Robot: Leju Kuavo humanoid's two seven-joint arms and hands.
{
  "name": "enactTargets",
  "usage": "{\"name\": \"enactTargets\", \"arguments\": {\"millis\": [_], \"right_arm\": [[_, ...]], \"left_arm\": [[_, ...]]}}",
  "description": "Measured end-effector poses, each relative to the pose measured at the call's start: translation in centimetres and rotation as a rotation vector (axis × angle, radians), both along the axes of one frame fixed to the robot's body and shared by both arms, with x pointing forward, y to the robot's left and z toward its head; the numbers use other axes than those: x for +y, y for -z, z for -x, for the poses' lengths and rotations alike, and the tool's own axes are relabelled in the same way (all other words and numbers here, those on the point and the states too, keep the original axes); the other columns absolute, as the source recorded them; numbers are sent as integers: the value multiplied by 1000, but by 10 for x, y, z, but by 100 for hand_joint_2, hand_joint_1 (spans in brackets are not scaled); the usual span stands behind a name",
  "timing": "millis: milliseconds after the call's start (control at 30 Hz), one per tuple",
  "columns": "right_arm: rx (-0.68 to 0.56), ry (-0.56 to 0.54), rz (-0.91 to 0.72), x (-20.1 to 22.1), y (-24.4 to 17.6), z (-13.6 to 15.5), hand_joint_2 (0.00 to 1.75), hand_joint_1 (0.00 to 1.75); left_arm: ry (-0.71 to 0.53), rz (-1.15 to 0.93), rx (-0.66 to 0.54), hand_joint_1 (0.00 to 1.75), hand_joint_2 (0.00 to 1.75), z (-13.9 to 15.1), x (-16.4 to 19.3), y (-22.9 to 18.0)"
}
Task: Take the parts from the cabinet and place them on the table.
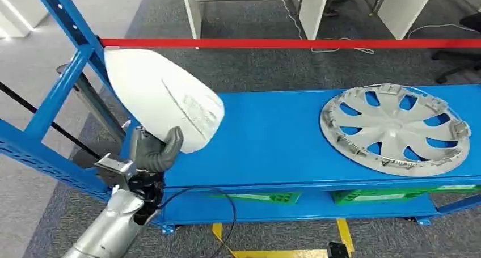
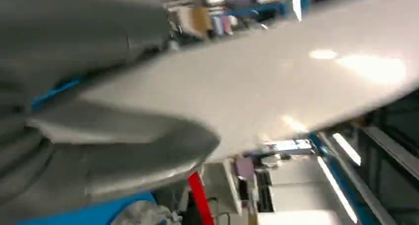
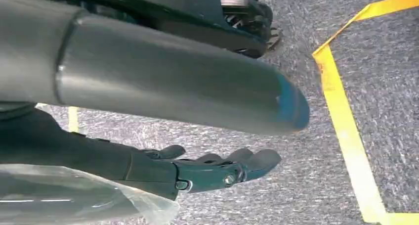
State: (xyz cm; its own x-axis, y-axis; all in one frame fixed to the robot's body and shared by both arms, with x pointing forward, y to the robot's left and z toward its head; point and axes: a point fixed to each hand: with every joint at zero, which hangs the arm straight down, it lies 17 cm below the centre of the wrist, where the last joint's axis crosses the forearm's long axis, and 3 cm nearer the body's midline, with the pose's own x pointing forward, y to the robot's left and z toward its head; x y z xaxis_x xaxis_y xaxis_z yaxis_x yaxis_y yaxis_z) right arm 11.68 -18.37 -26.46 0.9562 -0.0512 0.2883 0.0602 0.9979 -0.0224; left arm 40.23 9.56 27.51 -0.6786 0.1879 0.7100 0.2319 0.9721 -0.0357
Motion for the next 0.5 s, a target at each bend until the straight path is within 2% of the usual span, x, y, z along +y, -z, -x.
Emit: {"name": "enactTargets", "arguments": {"millis": [100,200,500], "right_arm": [[-1,2,1,0,0,2,0,0],[-38,-10,-8,2,-2,-3,0,0],[-12,-49,8,-4,2,7,0,0]], "left_arm": [[44,77,-35,175,175,16,4,-21],[180,166,-98,175,175,43,-2,-51],[376,236,-269,175,175,117,-5,-104]]}}
